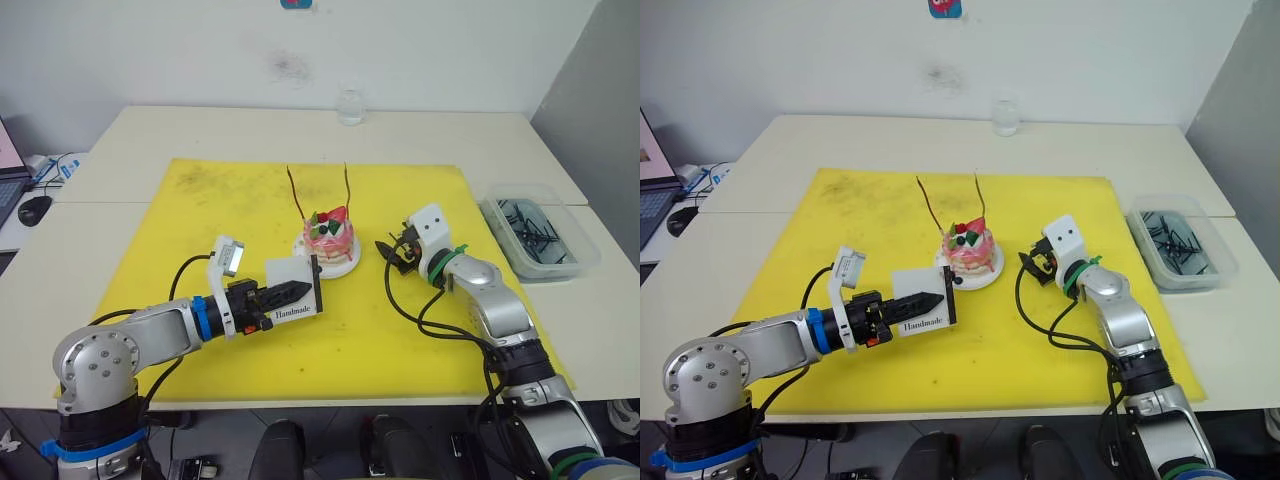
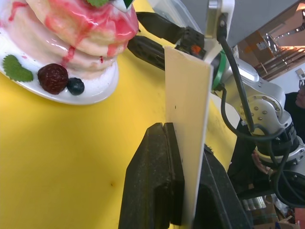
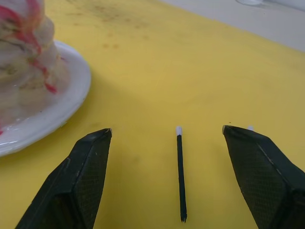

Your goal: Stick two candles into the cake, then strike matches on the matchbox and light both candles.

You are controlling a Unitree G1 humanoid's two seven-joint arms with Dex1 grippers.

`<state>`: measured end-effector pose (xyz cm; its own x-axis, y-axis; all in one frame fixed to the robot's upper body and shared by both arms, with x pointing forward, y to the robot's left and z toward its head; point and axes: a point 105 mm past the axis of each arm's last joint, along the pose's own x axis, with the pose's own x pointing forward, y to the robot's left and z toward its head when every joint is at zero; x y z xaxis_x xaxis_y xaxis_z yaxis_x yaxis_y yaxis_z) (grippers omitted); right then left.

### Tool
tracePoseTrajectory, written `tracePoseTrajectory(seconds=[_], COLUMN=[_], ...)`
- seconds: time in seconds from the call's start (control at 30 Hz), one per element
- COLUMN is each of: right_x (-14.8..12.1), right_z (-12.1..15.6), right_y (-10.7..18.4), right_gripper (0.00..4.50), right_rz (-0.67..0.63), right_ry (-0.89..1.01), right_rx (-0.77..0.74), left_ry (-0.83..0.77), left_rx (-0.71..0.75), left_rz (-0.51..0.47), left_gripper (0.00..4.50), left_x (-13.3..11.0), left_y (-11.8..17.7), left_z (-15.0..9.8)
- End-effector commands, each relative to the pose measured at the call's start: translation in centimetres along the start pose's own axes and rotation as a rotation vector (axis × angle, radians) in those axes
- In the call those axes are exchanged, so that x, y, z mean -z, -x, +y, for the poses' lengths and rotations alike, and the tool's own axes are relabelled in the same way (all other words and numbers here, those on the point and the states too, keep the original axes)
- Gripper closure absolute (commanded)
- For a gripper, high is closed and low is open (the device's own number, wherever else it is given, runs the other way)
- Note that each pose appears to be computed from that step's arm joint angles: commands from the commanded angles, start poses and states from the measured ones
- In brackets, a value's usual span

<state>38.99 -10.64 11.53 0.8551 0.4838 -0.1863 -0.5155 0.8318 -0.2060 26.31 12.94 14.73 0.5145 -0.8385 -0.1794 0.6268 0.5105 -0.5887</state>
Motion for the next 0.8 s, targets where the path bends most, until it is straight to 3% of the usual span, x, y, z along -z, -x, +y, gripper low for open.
tracePoseTrajectory(seconds=[0.03,0.27,0.3,0.4,0.67,0.8], right_x=[-1.0,-0.6,-0.5,-0.1,0.6,0.1], right_z=[-0.9,-0.9,-0.8,-0.7,0.4,0.8], right_y=[-0.2,-0.8,-0.8,-0.8,-0.9,-0.8], right_gripper=[0.62,0.62,0.78,1.54,4.42,4.47], right_rz=[-0.042,-0.032,-0.025,-0.003,0.024,0.002], right_ry=[-0.024,-0.032,-0.033,-0.036,-0.044,-0.056], right_rx=[0.03,0.05,0.049,0.057,0.049,0.046], left_ry=[-0.037,-0.042,-0.042,-0.044,-0.047,-0.046], left_rx=[0.018,0.027,0.028,0.026,0.026,0.024], left_rz=[-0.016,-0.016,-0.016,-0.015,-0.006,-0.004], left_gripper=[4.5,4.5,4.5,4.5,4.5,4.5], left_x=[-0.5,-0.6,-0.7,-0.6,-0.4,-0.3], left_y=[-0.1,-0.5,-0.6,-0.7,-0.7,-0.7], left_z=[-0.7,-0.7,-0.7,-0.6,-0.7,-0.6])
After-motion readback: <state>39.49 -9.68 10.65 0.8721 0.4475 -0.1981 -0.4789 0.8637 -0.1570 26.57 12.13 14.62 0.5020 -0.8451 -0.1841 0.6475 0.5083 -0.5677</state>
